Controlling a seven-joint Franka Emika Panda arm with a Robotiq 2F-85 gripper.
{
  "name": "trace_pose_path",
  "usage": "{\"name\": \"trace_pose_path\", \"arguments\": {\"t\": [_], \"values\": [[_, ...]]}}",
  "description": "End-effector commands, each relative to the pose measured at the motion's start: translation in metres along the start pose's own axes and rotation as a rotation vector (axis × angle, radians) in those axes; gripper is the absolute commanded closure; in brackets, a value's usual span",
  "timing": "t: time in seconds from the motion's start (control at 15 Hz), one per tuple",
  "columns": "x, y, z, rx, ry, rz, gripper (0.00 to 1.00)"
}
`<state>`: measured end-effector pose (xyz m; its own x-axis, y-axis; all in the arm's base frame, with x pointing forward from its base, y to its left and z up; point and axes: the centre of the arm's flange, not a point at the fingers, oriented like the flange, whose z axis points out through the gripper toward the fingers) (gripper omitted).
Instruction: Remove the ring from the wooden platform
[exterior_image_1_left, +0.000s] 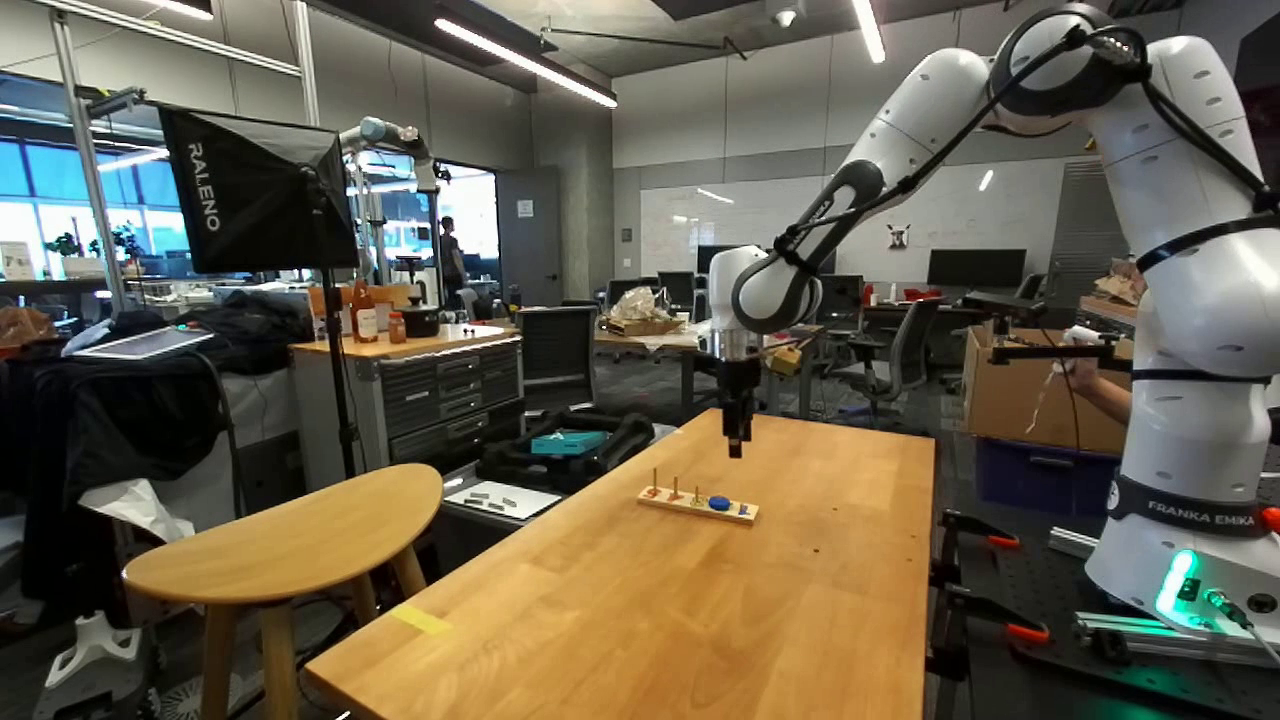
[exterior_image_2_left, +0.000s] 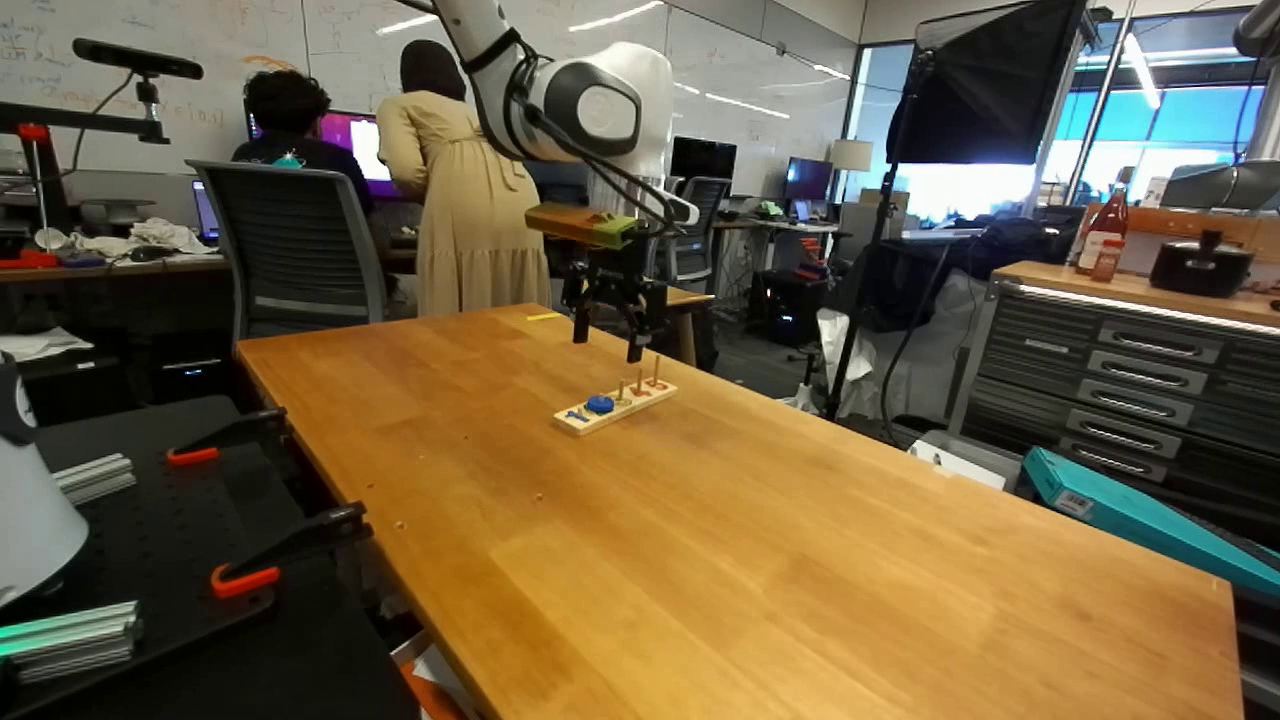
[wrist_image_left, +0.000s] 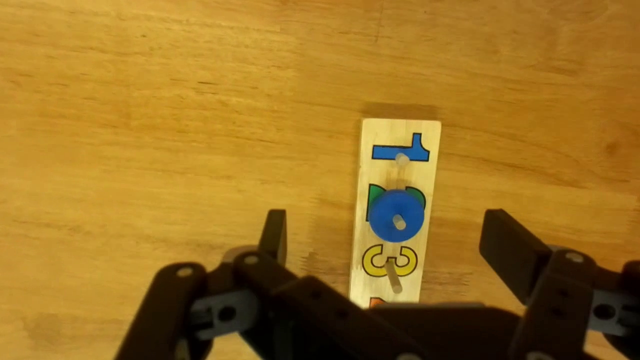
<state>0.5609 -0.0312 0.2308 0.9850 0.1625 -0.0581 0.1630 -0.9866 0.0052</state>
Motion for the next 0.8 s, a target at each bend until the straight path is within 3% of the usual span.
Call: {"name": "trace_pose_path", "arguments": {"t": [0.0, 0.4, 0.73], "values": [[0.002, 0.003, 0.039, 0.060, 0.042, 0.044, 0.00], [0.002, -0.021, 0.076, 0.148, 0.049, 0.092, 0.00], [0.013, -0.032, 0.078, 0.094, 0.085, 0.073, 0.00]]}}
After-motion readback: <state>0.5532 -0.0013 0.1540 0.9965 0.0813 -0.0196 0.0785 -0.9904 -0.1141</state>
